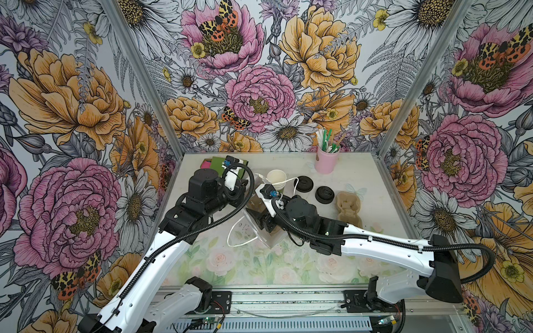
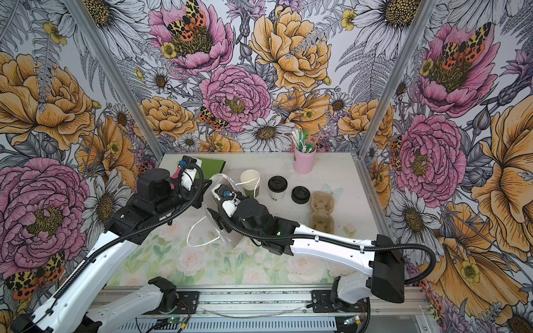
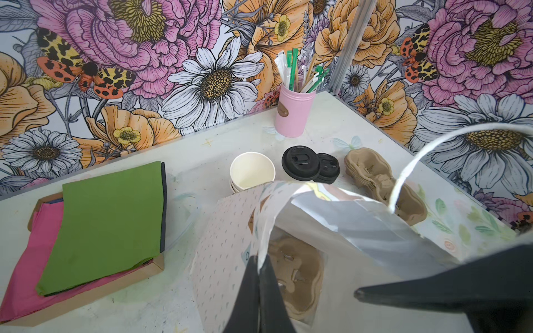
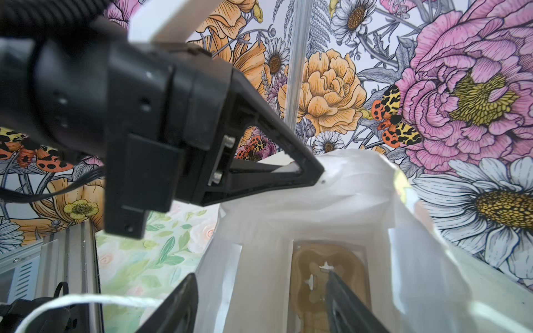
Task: Pack the takeout coffee
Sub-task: 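Withdraw the right gripper from the bag toward the remaining carrier, then stand the white bag upright with the left gripper while the right moves to the lids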
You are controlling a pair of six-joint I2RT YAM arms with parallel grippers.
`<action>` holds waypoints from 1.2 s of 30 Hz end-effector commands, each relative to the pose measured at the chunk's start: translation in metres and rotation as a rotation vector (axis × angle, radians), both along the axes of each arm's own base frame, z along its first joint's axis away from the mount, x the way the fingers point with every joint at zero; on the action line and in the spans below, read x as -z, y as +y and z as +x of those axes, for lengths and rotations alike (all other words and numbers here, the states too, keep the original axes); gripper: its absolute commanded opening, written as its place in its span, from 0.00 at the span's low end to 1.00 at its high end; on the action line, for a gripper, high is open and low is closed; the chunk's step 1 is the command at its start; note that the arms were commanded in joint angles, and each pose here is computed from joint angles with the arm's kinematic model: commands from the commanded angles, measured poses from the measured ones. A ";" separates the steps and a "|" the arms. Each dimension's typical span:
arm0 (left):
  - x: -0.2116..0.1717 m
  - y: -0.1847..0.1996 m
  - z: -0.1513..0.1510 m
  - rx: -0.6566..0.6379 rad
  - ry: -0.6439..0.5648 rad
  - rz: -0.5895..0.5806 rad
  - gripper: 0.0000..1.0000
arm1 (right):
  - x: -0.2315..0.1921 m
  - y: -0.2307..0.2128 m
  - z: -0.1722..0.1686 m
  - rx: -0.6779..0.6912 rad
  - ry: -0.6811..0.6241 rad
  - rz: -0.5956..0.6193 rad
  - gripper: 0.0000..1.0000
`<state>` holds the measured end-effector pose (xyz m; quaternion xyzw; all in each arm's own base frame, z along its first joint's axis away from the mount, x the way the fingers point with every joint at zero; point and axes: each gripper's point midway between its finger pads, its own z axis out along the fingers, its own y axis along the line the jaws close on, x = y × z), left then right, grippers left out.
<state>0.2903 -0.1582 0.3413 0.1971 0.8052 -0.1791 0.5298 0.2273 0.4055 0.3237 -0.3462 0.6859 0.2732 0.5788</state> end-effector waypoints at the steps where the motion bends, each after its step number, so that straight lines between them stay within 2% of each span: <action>1: 0.002 0.011 0.013 -0.076 0.025 -0.050 0.00 | -0.050 -0.019 -0.003 0.039 -0.079 0.122 0.74; 6: 0.005 0.025 0.025 -0.170 0.134 -0.157 0.00 | -0.072 -0.044 0.003 0.114 -0.125 0.117 0.79; 11: 0.006 0.029 0.026 -0.251 0.233 -0.243 0.00 | -0.084 -0.076 0.023 0.220 -0.117 0.116 0.81; 21: 0.010 0.054 0.022 -0.358 0.316 -0.411 0.00 | -0.105 -0.130 0.063 0.392 -0.076 0.116 0.86; 29: 0.028 0.076 0.027 -0.404 0.383 -0.480 0.01 | -0.096 -0.143 0.091 0.443 0.033 0.083 0.88; 32: 0.031 0.082 0.028 -0.408 0.387 -0.479 0.05 | -0.090 -0.143 0.098 0.439 0.059 0.077 0.88; 36: 0.036 0.095 0.031 -0.431 0.377 -0.452 0.23 | -0.082 -0.137 0.102 0.422 0.084 0.063 0.89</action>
